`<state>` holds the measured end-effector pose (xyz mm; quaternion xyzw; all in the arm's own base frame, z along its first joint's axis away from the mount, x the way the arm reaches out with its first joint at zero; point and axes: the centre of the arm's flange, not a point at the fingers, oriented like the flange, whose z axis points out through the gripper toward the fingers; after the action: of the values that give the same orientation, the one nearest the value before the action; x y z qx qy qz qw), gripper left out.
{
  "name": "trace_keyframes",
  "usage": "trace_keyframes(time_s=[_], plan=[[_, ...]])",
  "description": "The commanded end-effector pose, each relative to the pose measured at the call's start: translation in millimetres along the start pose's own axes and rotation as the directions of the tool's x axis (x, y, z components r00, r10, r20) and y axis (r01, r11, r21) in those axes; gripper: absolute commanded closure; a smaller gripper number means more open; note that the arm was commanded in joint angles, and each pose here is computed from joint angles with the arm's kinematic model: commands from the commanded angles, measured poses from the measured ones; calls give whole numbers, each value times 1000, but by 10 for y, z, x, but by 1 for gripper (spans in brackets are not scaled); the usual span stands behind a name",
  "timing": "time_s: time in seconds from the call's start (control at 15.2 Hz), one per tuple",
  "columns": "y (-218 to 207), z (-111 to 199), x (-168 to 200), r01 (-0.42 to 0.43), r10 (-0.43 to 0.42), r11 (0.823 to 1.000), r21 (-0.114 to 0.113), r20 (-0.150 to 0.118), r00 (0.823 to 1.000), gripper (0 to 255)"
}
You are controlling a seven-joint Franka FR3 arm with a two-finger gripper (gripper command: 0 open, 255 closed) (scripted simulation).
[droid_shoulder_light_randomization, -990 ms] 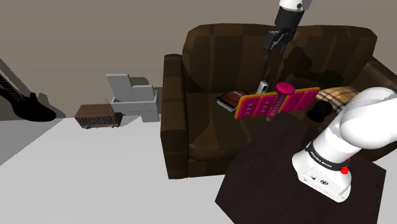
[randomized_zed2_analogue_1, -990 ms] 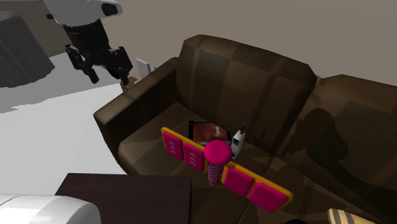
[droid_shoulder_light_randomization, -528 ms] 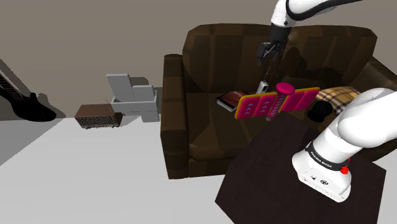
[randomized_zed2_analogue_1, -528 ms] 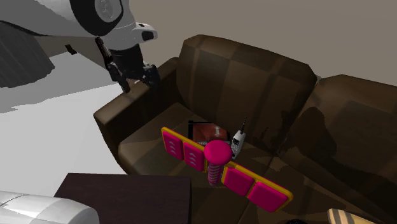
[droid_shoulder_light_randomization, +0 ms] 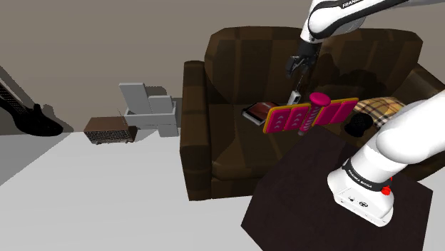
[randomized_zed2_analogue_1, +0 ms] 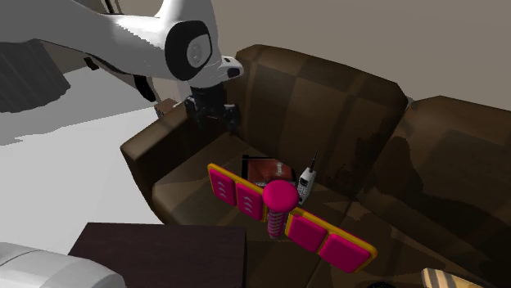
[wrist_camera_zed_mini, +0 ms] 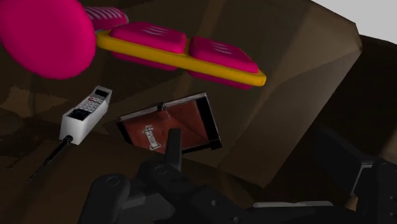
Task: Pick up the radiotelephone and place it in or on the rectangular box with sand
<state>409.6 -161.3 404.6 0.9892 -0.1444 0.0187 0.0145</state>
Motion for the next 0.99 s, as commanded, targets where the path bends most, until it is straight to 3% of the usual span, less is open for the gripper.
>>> trace_keyframes(time_s=[0.0,0.92], plan=[[140,177,118,-23,23,1000,-3,-3,1000,0],[1326,1388,805,-186,186,982,-13,-15,982,0]])
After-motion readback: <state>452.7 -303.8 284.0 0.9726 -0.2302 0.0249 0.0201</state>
